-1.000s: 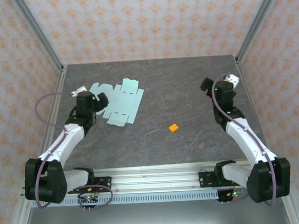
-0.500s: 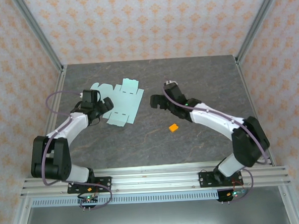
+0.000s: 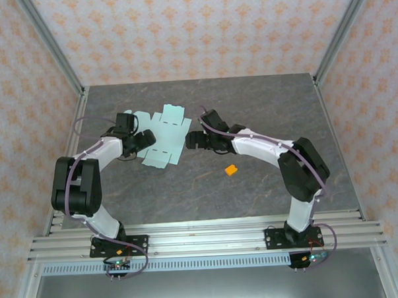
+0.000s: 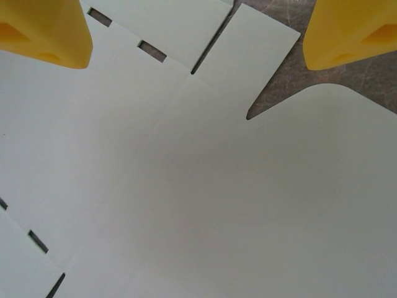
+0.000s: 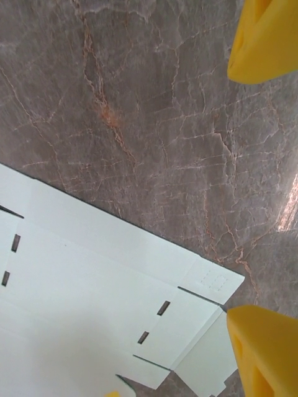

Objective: Fold the paper box

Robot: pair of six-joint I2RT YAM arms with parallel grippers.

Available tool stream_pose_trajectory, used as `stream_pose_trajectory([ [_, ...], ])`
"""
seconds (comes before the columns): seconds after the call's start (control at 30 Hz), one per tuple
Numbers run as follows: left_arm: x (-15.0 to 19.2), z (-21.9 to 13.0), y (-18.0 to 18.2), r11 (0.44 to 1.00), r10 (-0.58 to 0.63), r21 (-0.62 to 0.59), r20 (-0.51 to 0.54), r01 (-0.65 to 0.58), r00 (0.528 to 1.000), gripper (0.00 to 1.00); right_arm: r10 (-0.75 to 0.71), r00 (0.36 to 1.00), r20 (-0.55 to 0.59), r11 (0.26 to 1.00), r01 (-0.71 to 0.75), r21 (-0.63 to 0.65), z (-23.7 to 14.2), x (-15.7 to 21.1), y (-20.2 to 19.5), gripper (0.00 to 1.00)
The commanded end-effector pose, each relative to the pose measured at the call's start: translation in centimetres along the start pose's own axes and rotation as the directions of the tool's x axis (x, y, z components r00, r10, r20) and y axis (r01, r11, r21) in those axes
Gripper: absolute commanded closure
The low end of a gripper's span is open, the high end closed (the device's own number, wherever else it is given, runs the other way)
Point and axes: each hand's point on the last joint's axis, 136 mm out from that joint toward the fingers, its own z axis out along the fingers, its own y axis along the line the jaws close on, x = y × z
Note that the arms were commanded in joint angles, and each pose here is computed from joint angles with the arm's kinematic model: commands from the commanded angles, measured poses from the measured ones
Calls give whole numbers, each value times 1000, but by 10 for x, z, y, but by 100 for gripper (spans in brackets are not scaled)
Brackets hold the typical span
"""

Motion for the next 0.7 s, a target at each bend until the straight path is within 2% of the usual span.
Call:
stream_pose_trajectory([
  [0.0,5,5,-8,999,24,25,-53,-22,998,14,20,999,-37,1000,-20,-7,4,3,5,8],
  [0.2,29,11,-21,998,32,61,-94,-26,995,15,-2,999,-37,999,3,43,4,4,-5,8],
  [0.4,65,9,-52,986,9,164,-142,14,990,16,10,999,-35,997,-7,80,-3,1,-24,8],
  [0.57,94,1,-95,963,30,269,-176,19,984,17,57,998,-3,994,-56,98,-20,-8,-47,8],
  [0.67,104,-9,-134,937,77,350,-171,-12,982,17,95,995,15,989,-96,111,-31,-11,-64,8],
])
